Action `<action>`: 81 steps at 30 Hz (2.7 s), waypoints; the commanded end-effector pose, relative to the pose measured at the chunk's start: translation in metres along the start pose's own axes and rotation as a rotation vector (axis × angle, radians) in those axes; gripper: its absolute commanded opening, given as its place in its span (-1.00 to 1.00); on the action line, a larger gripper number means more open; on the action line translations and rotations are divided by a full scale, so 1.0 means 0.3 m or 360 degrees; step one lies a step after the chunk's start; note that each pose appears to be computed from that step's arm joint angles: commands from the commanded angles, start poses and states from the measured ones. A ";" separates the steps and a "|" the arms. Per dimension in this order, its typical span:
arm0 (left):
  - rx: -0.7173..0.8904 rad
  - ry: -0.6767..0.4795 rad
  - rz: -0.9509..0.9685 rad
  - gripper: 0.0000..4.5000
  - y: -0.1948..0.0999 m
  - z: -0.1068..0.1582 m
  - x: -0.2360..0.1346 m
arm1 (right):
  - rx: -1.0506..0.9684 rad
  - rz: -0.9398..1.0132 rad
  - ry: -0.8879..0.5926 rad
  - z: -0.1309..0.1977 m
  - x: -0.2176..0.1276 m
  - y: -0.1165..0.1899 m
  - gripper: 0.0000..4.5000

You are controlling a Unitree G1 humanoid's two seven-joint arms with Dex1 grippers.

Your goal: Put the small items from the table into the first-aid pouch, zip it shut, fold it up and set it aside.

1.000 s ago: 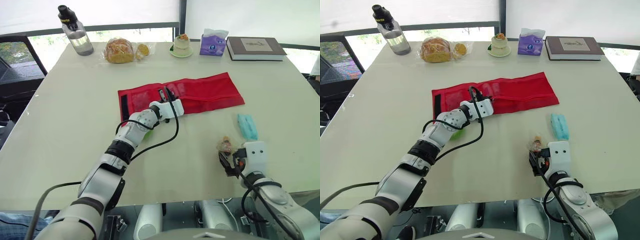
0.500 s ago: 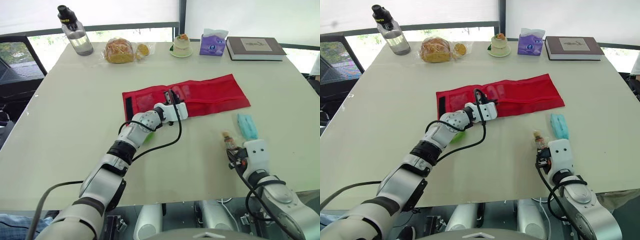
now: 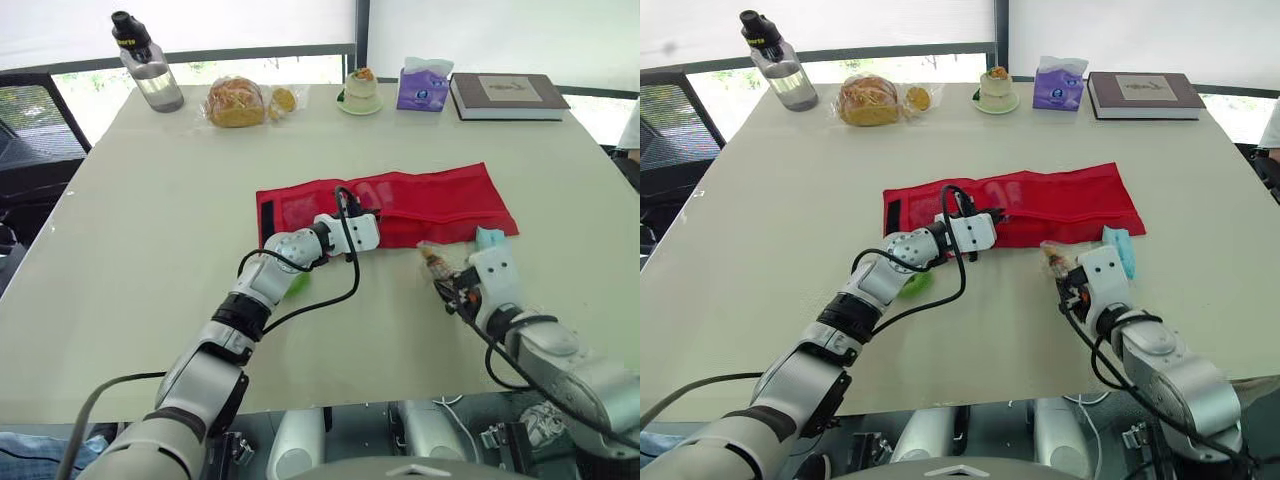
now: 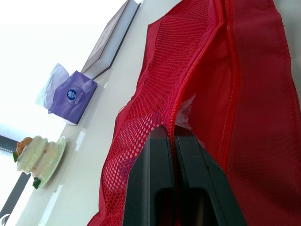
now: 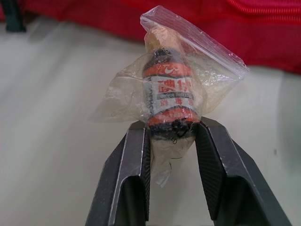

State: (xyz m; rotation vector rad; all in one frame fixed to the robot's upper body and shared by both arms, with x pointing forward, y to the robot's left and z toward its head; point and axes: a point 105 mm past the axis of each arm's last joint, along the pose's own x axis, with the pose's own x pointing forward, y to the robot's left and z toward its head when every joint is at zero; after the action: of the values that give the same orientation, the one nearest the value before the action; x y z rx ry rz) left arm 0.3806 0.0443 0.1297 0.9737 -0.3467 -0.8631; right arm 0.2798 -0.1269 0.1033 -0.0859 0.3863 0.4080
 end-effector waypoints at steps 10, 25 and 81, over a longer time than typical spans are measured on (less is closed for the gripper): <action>0.0017 -0.0208 0.0035 -1.00 0.019 0.111 0.006 | 0.0008 -0.0036 -0.0033 0.070 0.133 -0.027 -0.61; 0.0020 -0.0195 -0.0006 -1.00 0.002 0.101 -0.003 | -0.0015 -0.0103 -0.0197 0.200 0.190 -0.046 -0.61; -0.0185 0.0198 0.0094 -1.00 0.122 -0.190 -0.183 | -0.0302 -0.0048 -0.0566 0.119 -0.417 -0.170 0.98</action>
State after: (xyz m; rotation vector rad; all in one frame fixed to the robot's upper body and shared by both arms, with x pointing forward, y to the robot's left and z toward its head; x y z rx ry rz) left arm 0.3984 0.1217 0.1237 0.9028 -0.1850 -0.7863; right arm 0.2115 -0.2104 0.1680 -0.1508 0.0641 0.4210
